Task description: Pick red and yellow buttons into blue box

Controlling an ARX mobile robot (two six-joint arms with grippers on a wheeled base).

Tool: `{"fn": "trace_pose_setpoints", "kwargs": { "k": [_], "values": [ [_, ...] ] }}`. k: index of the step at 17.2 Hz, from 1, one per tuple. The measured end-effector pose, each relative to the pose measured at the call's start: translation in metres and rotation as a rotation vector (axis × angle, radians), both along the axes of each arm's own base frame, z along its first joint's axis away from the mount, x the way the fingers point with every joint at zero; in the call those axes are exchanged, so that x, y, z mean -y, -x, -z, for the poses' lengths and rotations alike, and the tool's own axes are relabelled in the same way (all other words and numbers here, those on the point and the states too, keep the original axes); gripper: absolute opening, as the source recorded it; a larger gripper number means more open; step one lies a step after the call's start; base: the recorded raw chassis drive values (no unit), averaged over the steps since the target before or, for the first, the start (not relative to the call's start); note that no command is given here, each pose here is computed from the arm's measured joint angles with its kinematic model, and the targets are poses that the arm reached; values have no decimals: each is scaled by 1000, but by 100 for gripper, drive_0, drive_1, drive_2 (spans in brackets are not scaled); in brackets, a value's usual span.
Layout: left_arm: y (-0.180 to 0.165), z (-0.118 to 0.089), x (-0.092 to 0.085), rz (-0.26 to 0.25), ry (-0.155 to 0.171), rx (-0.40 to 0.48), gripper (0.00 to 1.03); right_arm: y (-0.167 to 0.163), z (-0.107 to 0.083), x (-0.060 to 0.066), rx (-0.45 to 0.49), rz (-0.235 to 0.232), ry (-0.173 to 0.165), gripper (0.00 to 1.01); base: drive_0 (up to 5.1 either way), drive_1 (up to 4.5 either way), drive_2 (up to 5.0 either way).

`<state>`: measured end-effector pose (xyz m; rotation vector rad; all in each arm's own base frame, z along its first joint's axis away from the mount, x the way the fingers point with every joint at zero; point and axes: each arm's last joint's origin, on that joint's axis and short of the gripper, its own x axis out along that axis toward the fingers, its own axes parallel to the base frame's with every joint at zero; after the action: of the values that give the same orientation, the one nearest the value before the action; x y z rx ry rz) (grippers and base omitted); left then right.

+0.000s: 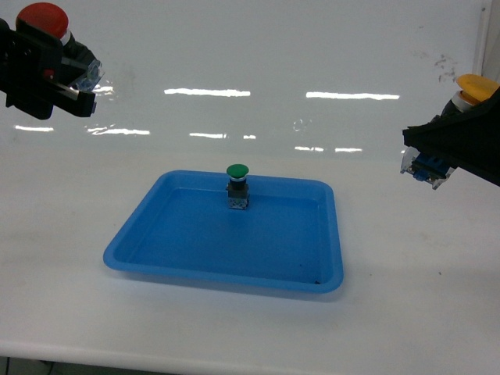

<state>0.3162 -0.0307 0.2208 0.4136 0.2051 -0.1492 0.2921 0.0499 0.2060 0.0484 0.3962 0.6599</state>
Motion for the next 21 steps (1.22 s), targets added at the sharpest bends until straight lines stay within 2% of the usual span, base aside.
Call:
{"fn": "trace_pose_setpoints", "kwargs": {
  "k": [4,10,13,14,17,21],
  "values": [
    [3,-3,-1,0,1,4,23,5,-4,-11,13,-24,0,41,0,0,0],
    [3,-3,-2,2,-1,4,23,4,-3,-11,9,-23,1,41,0,0,0],
    [13,-5,-5,13,-14,13,23,5,-3,-10,7,-16,4,41,0,0,0],
    [22,-9,-8,24,-12,24,23,7,-5,-10,-5,-14,-3,41,0,0,0],
    [34,-18,-17,14,-21,64,23,20,-13,-8,11,0,-18,41,0,0,0],
    [41,-16,-19,14,-21,53,23,34,-14,-12,18,-6,-25,41,0,0,0]
  ]
}}
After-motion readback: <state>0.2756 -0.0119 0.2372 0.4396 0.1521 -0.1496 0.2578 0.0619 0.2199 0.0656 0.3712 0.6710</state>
